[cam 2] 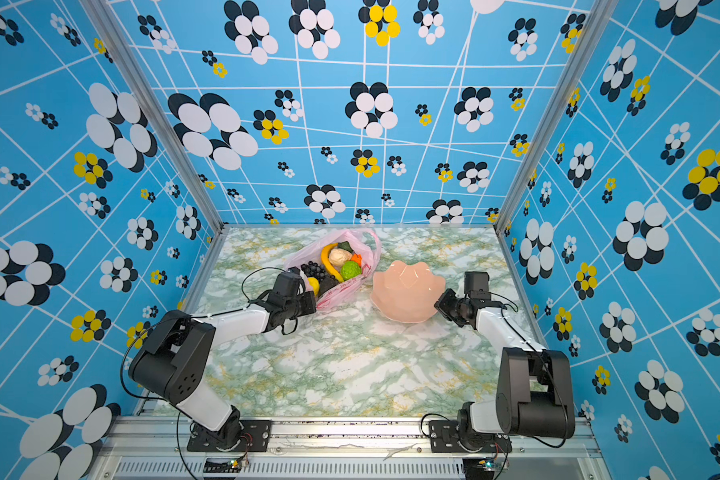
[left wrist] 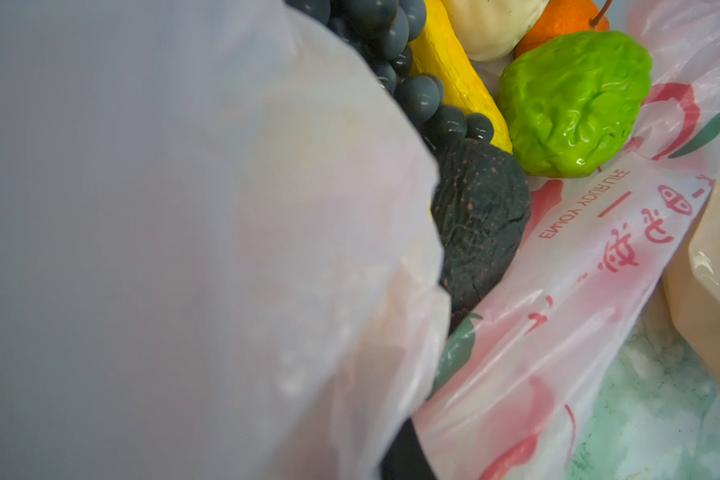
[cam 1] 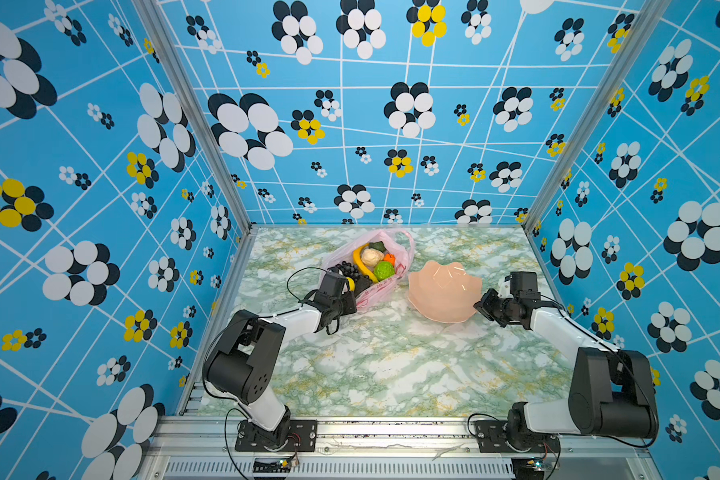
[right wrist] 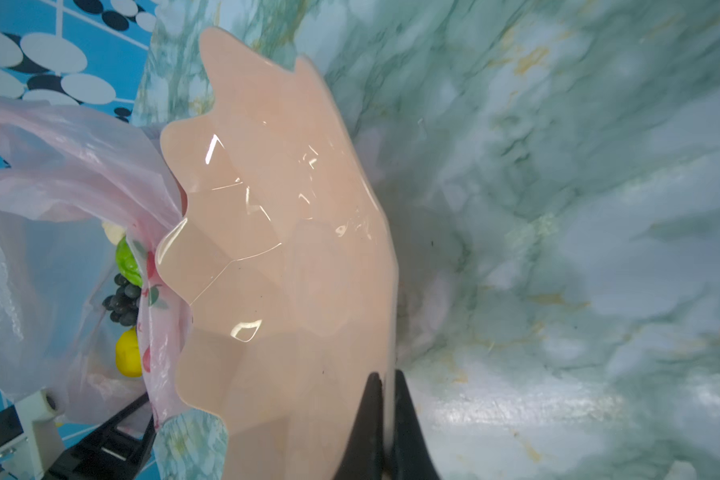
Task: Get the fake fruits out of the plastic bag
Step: 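Grip the peach bowl rim with the right gripper and drag it toward the bag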
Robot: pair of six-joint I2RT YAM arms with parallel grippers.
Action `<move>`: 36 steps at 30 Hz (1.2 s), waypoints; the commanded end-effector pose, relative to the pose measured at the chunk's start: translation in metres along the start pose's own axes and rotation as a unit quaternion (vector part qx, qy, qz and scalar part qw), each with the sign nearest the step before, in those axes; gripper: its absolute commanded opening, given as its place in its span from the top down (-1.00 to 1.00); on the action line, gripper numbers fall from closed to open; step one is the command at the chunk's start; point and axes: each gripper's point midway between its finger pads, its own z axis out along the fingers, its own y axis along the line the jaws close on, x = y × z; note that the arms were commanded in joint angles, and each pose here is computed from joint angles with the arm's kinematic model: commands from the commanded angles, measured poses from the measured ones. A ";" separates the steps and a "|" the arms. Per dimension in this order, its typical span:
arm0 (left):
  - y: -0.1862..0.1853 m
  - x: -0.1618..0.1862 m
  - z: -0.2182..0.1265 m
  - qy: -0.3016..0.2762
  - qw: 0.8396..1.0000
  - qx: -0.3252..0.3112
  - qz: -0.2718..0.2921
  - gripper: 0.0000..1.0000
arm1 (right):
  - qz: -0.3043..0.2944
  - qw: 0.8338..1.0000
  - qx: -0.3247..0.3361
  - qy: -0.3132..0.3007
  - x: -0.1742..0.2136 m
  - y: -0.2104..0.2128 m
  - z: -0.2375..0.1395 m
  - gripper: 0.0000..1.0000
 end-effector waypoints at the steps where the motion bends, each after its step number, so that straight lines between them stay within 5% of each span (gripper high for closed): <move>1: 0.006 -0.008 -0.006 -0.017 1.000 -0.013 0.010 0.87 | -0.014 0.999 0.021 0.043 0.037 -0.009 -0.005 0.94; 18: 0.001 -0.004 -0.004 -0.009 1.000 -0.001 0.005 0.87 | -0.066 0.992 0.041 0.098 0.104 -0.011 -0.003 0.92; 24: 0.002 -0.004 -0.006 -0.012 1.000 -0.002 0.002 0.87 | -0.069 0.992 0.052 0.088 0.100 -0.013 -0.006 0.43; 31: 0.004 -0.001 -0.005 -0.010 1.000 -0.003 -0.004 0.87 | -0.077 0.993 0.064 0.066 0.087 -0.004 -0.026 0.09; 36: 0.005 0.003 -0.005 -0.012 1.000 0.002 -0.022 0.87 | -0.123 0.991 0.043 0.007 0.063 0.049 -0.060 -0.14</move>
